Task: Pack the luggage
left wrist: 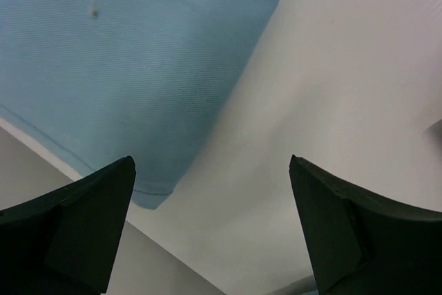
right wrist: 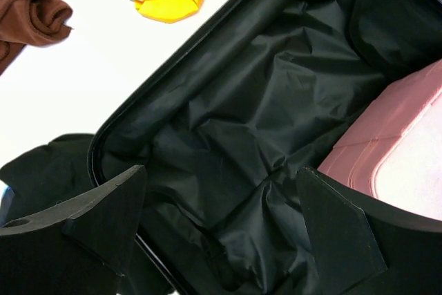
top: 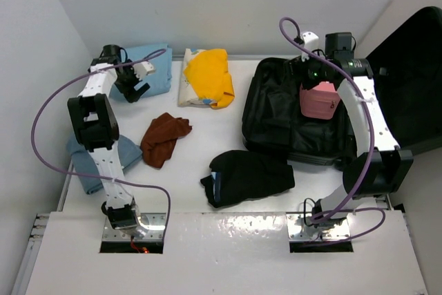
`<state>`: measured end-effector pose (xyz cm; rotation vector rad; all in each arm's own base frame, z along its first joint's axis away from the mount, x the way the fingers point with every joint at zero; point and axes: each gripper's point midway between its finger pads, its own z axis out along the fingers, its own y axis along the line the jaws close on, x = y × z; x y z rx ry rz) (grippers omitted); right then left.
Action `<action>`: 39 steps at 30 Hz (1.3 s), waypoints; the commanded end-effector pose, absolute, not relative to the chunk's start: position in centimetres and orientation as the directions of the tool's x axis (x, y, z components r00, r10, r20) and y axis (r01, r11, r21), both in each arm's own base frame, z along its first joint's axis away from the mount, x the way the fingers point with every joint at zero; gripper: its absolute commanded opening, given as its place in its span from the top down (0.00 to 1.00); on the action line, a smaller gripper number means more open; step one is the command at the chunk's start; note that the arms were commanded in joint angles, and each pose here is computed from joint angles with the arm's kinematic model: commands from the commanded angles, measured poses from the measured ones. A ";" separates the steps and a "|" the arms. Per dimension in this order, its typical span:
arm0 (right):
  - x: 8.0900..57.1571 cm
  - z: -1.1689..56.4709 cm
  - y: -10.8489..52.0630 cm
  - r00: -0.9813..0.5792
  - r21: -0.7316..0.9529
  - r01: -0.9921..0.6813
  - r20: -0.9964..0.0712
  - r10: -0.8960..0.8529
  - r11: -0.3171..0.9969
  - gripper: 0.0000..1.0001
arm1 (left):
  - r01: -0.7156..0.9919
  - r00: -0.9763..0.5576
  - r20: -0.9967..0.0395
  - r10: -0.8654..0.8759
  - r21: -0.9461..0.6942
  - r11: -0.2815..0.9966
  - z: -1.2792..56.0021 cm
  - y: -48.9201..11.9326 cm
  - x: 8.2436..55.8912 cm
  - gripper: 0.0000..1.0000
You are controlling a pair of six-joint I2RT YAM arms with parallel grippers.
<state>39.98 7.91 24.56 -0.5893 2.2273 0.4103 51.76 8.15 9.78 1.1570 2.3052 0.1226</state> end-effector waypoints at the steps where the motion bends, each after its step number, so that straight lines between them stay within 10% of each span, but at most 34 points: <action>1: 40.8 26.1 7.6 -0.557 0.067 -0.532 -0.779 -0.290 0.844 0.11 | 0.792 -0.360 -0.377 0.854 0.360 0.493 8.5 7.8 53.0 0.02; 16: 41.0 26.6 6.5 -0.575 0.013 -0.500 -0.753 -0.321 0.866 0.11 | 0.709 -0.255 -0.261 0.931 0.604 0.363 4.7 10.5 58.7 0.05; 21: 40.7 26.7 6.6 -0.569 0.002 -0.503 -0.753 -0.330 0.864 0.12 | 0.756 -0.183 -0.250 0.951 0.582 0.298 3.4 9.6 58.3 0.23; 24: 40.3 26.4 6.6 -0.574 0.002 -0.505 -0.748 -0.334 0.863 0.16 | 0.786 -0.174 -0.258 0.951 0.545 0.291 3.3 9.2 57.9 0.51; 27: 39.9 26.3 6.5 -0.574 0.007 -0.498 -0.752 -0.324 0.867 0.18 | 0.790 -0.161 -0.331 0.930 0.521 0.322 5.1 6.7 57.6 0.90; 29: 39.8 26.8 6.3 -0.578 0.021 -0.472 -0.763 -0.292 0.881 0.18 | 0.764 -0.213 -0.434 0.875 0.484 0.426 6.7 5.0 57.3 0.99; 39: 40.0 28.3 2.1 -0.620 0.124 -0.301 -0.778 -0.096 0.946 0.18 | 0.577 -0.344 -0.822 0.454 0.197 0.793 23.0 -6.4 58.2 1.00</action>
